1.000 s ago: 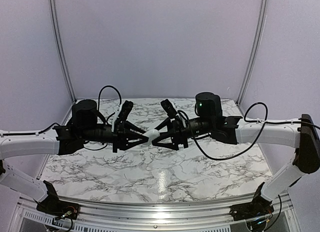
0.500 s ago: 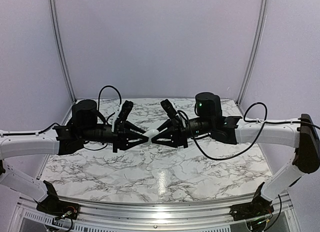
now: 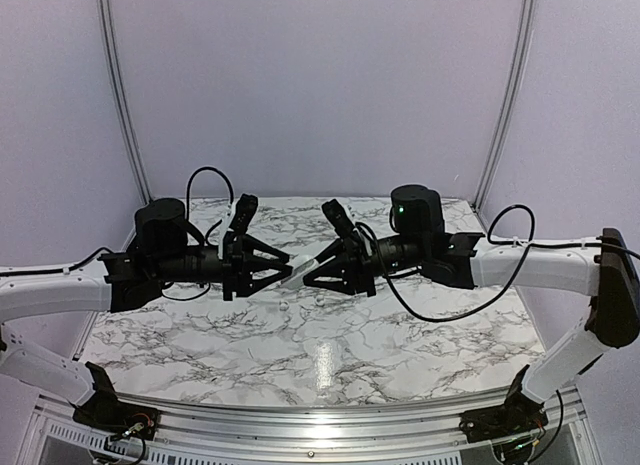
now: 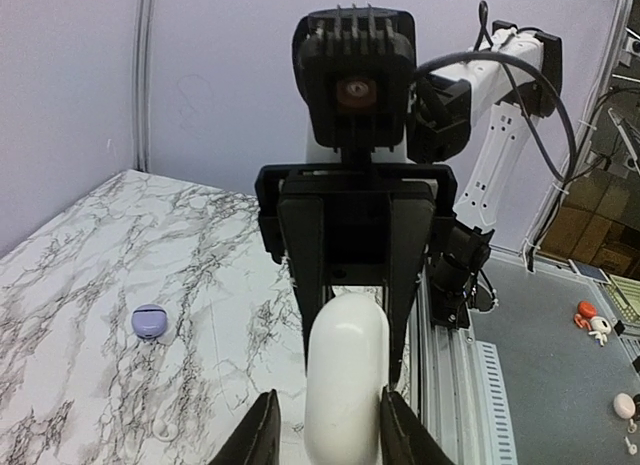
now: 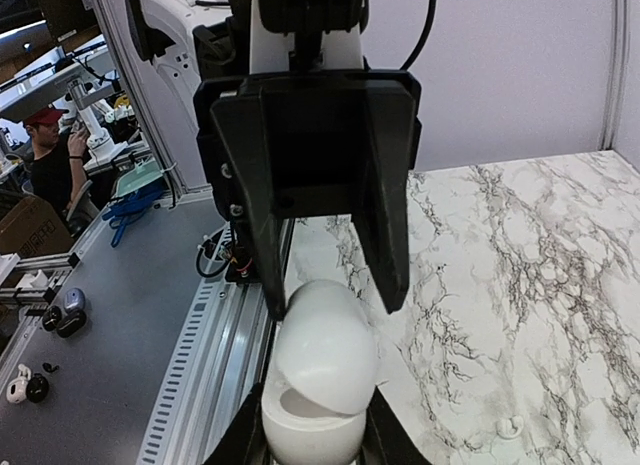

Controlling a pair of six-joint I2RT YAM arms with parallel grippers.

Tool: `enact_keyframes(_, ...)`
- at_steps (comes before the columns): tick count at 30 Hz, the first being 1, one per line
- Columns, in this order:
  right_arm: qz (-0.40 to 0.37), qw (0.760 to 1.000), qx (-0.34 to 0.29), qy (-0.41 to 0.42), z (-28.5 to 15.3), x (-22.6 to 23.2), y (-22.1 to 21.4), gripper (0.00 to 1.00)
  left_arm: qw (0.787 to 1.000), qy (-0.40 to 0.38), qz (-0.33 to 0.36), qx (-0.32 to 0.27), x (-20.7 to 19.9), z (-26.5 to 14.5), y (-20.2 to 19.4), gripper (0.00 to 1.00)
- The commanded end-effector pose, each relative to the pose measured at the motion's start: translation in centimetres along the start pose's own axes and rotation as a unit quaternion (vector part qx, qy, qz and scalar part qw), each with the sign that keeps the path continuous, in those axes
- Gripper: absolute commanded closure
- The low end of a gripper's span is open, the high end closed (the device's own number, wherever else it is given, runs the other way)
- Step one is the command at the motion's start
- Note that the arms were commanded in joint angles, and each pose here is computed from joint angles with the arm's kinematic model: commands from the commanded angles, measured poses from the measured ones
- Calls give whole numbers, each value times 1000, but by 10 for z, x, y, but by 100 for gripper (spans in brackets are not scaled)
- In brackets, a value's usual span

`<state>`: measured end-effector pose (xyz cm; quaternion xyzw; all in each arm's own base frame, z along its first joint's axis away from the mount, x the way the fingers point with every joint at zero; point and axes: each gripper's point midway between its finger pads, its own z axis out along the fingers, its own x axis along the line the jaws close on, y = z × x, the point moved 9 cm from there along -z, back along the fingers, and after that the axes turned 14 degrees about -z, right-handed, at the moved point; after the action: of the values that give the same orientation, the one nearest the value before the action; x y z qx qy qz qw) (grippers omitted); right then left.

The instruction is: Insert the wireless bluetooth earbuds into the charging case

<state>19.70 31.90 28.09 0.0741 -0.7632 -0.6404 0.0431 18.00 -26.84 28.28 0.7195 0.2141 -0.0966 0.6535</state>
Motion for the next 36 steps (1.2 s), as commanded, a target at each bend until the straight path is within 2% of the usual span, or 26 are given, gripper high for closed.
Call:
enact_keyframes(1,-32,999,-13,12,-4,6,15,99,999,34,9,-34,3,-11,11,64)
enact_keyframes(11,-46,999,-21,10,-9,10,19,100,997,60,2,-40,10,-12,9,64)
enact_keyframes(23,-8,999,-33,-39,-46,-4,1,100,994,78,-25,-72,25,-25,6,49)
enact_keyframes(26,-11,998,-27,-58,-54,-5,-5,100,991,111,-40,-66,40,-23,-4,47)
enact_keyframes(29,-12,997,-34,-71,-62,-5,-9,100,981,175,-72,-52,69,-20,-23,49)
enact_keyframes(32,-28,995,-39,-82,-68,0,-9,100,974,201,-104,-29,90,-18,-39,55)
enact_keyframes(36,-34,995,-32,-93,-73,1,-11,100,967,228,-114,6,104,-13,-55,57)
